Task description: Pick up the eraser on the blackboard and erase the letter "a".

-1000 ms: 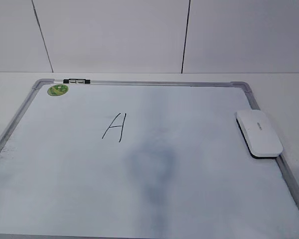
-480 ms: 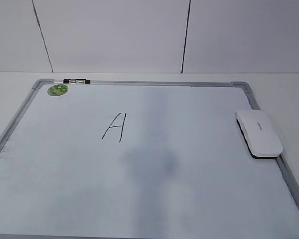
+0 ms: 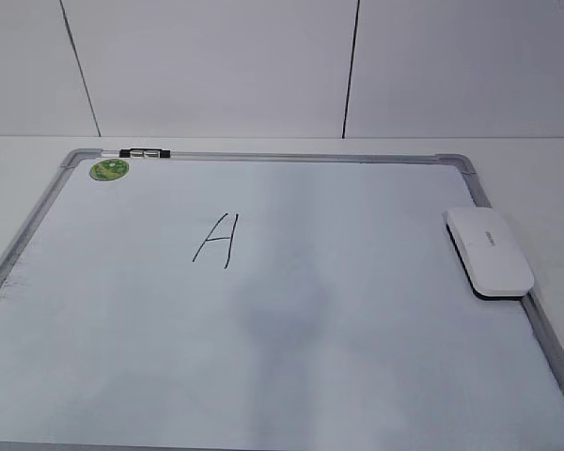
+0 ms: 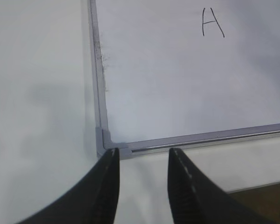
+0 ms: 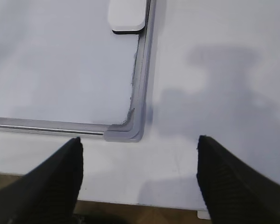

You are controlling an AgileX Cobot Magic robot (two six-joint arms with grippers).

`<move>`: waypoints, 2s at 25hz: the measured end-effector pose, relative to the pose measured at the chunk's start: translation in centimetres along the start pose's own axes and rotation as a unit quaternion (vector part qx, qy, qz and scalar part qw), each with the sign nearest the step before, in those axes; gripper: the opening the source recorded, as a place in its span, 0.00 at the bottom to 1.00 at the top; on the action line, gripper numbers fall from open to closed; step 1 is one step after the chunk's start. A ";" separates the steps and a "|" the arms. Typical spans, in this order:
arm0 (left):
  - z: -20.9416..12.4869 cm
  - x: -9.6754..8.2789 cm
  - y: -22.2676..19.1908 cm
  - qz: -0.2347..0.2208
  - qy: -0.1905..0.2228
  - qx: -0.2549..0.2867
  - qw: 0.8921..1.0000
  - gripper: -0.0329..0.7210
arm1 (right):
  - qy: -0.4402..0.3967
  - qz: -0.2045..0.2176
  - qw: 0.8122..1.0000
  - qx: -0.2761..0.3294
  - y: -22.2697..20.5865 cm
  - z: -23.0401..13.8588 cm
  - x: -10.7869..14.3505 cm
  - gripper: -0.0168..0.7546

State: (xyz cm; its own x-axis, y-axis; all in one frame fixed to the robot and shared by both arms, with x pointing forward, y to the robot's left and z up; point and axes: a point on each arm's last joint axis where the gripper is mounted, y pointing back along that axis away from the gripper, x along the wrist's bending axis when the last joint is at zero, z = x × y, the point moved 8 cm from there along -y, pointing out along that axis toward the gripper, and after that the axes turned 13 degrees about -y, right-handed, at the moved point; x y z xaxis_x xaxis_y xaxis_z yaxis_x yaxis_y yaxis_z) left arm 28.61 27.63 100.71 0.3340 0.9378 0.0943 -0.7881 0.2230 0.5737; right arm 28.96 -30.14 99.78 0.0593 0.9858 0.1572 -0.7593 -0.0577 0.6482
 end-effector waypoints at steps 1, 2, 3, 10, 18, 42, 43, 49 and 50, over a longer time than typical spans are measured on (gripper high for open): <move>0.0 0.1 0.0 0.004 -0.001 -0.003 1.000 0.40 | 0.000 0.000 1.000 -0.001 0.0 0.0 0.0 0.77; 0.1 0.2 0.0 0.007 -0.002 -0.005 1.000 0.40 | 0.001 -0.001 1.000 -0.006 0.0 0.1 -0.1 0.77; 0.2 0.4 -0.1 0.012 -0.004 -0.009 1.000 0.40 | 0.001 -0.002 1.000 -0.010 0.0 0.2 -0.1 0.77; 0.7 0.8 -0.8 0.022 -0.004 -0.029 0.999 0.40 | 0.006 -0.001 0.999 -0.039 -0.9 0.9 -0.1 0.77; 0.8 0.8 -0.9 0.023 -0.004 -0.035 0.999 0.40 | 0.007 0.000 0.999 -0.046 -1.0 1.1 0.0 0.77; 0.8 0.8 -0.8 0.024 -0.005 -0.041 0.999 0.36 | 0.005 0.006 0.996 -0.084 -0.1 1.1 -0.2 0.77; 0.8 0.8 -0.8 0.024 -0.005 -0.041 0.999 0.36 | 0.005 0.006 0.996 -0.084 -0.1 1.1 -0.2 0.77; 0.8 0.9 -0.8 0.031 0.000 -0.040 0.999 0.36 | 0.003 0.000 0.996 -0.085 -0.1 1.1 -0.3 0.78; 0.8 1.0 -0.8 0.035 0.003 -0.039 0.999 0.36 | 0.001 -0.003 0.996 -0.086 -0.1 1.1 -0.4 0.77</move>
State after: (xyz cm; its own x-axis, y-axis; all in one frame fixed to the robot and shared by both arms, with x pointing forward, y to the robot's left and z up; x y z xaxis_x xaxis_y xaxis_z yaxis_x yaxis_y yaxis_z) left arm 30.01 28.14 101.00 0.2738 0.9533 0.1279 -0.8477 0.1763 0.5004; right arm 29.70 -30.70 100.46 0.0642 0.9862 0.1524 -0.8586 -0.0232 0.5122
